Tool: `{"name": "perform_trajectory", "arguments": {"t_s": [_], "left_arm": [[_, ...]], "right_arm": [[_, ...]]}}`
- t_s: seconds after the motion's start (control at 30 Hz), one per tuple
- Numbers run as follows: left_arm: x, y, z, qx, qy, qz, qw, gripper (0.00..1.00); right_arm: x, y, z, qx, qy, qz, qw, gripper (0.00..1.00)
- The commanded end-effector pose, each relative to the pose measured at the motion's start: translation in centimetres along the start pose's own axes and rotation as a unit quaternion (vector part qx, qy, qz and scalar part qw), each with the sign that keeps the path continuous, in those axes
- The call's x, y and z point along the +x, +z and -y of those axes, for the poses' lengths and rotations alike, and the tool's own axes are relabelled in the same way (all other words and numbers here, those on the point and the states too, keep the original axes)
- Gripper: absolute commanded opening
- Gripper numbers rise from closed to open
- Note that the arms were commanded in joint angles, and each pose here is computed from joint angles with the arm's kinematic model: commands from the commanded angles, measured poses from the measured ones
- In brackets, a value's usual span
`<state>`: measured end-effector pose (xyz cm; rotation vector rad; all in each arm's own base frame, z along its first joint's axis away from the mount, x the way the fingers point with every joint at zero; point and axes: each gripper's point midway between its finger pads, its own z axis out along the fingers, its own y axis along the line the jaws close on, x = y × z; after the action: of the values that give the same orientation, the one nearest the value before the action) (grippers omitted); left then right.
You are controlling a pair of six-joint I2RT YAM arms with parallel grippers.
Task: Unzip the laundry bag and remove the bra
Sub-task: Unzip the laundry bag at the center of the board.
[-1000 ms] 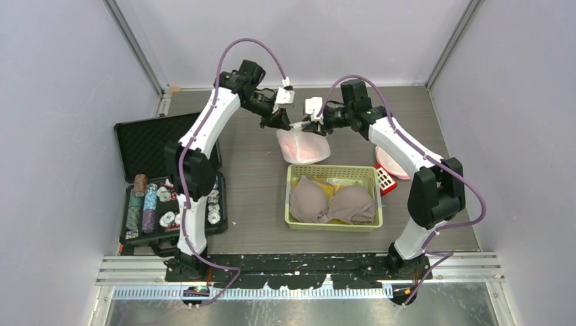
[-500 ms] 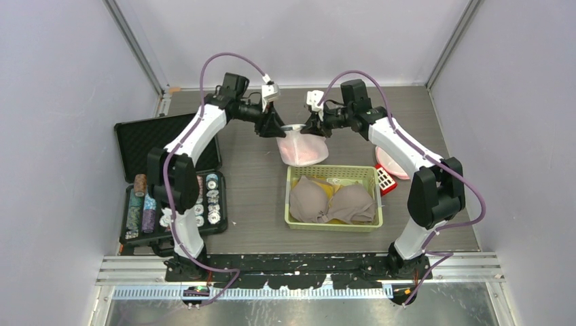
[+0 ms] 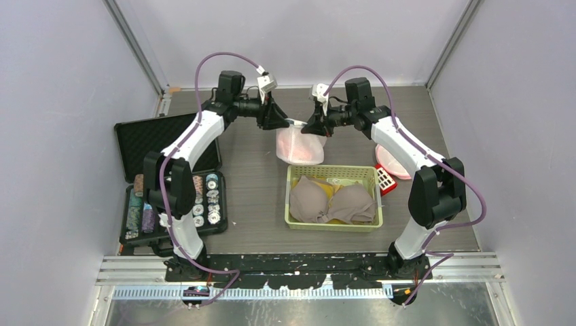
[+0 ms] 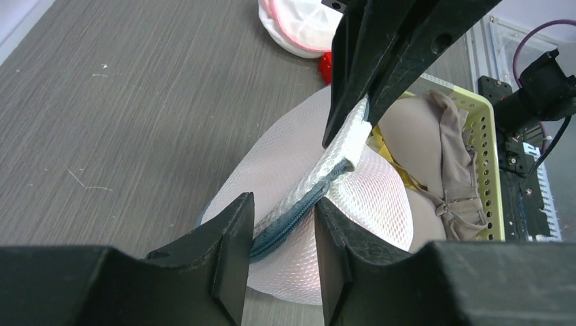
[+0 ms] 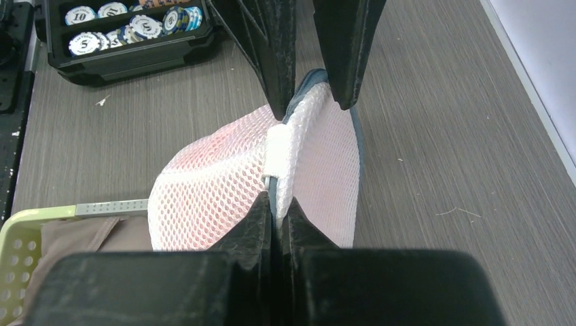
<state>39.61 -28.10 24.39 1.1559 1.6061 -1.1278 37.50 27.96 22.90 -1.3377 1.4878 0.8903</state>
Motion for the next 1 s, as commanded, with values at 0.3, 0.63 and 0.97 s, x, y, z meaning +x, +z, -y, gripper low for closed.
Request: {"name": "perform_trajectory", "arguments": {"t_s": [0.3,0.63,0.97], "left_arm": [[-3.6,-1.2,3.5,0.051,0.030,0.038,0.998,0.48],[-3.3,0.1,2.4,0.017,0.027,0.027,0.999,0.34],[-4.0,2.0,3.2,0.009,0.025,0.036,0.999,0.19]], "right_arm": [[-2.6,-1.1,-0.8,-0.008,-0.010,0.022,1.000,0.01],[-3.0,-1.2,-1.1,-0.015,-0.010,0.027,0.999,0.01],[-3.0,-1.3,-1.5,-0.021,-0.012,0.025,0.999,0.01]]}}
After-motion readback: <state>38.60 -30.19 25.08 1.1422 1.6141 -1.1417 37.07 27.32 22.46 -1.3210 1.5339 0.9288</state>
